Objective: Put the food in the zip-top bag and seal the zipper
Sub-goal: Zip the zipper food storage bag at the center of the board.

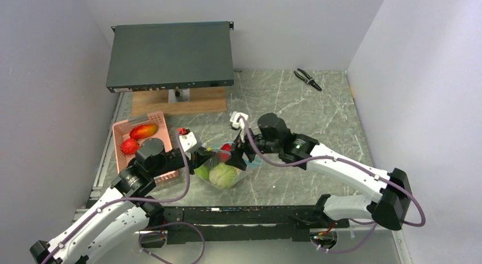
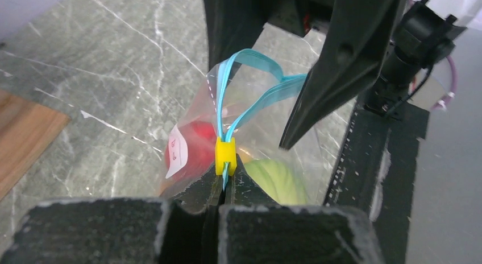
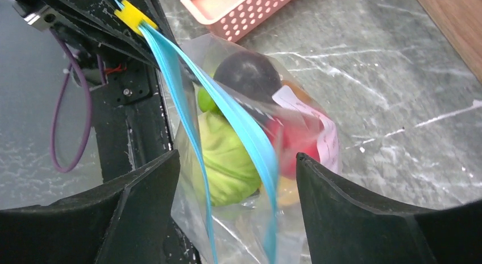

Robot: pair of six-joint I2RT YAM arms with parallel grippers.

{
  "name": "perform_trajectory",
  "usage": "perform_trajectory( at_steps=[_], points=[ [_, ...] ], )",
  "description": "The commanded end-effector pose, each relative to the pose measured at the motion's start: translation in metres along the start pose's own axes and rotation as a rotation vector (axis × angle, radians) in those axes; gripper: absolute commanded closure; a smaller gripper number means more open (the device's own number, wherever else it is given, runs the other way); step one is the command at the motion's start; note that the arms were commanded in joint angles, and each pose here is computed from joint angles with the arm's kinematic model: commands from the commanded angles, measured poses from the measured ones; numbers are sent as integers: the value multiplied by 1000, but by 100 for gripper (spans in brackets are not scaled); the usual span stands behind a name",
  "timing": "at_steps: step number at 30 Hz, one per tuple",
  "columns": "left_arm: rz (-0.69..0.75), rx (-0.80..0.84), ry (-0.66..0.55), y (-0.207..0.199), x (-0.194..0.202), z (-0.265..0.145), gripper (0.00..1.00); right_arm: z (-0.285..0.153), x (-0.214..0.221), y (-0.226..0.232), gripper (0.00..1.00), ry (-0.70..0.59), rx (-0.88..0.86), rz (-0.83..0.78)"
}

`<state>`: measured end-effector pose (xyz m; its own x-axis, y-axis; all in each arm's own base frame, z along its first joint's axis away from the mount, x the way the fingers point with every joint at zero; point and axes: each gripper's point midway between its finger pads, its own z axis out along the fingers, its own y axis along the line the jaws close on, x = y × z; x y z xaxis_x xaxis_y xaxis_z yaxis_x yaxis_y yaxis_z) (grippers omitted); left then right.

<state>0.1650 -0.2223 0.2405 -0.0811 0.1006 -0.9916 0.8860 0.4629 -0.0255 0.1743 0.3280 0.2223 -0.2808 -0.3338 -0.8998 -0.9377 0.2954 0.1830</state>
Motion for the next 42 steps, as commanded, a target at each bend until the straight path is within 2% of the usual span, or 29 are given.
perform_trajectory(
  at_steps=[1,5,8,13,15,18,20,21,23,24,27,31,35,37,42],
  points=[
    [33,128,38,-21,-22,-7,100,13,-20,6,22,19,72,-166],
    [-61,114,145,-22,-22,-10,100,21,-20,18,19,48,62,-256],
    [-89,159,166,-31,-28,-13,100,22,-15,28,19,39,21,-305],
    [-57,243,163,-46,-26,-23,100,16,-1,29,30,75,-13,-319],
    [-37,282,183,-52,-21,-28,100,11,6,28,39,84,-20,-331],
    [-21,324,209,-59,-17,-33,100,3,7,29,65,70,-23,-354],
    [-23,341,224,-61,-16,-34,100,1,5,38,68,41,-69,-371],
    [-27,350,229,-61,-16,-34,100,1,1,45,65,20,-97,-377],
    [-38,358,239,-62,-17,-33,100,2,-10,57,43,-36,-130,-381],
    [-41,360,244,-62,-17,-32,100,3,-16,63,37,-63,-140,-391],
    [-59,348,250,-60,-16,-29,100,7,-28,72,32,-122,-142,-427],
    [-75,359,241,-63,-16,-28,100,7,-50,81,33,-206,-161,-445],
    [-81,359,234,-64,-16,-29,100,2,-64,87,42,-260,-171,-464],
    [-83,360,232,-64,-16,-29,100,2,-63,90,59,-250,-192,-467],
    [-85,359,222,-64,-17,-28,100,7,-63,99,74,-239,-250,-440]
  ],
)
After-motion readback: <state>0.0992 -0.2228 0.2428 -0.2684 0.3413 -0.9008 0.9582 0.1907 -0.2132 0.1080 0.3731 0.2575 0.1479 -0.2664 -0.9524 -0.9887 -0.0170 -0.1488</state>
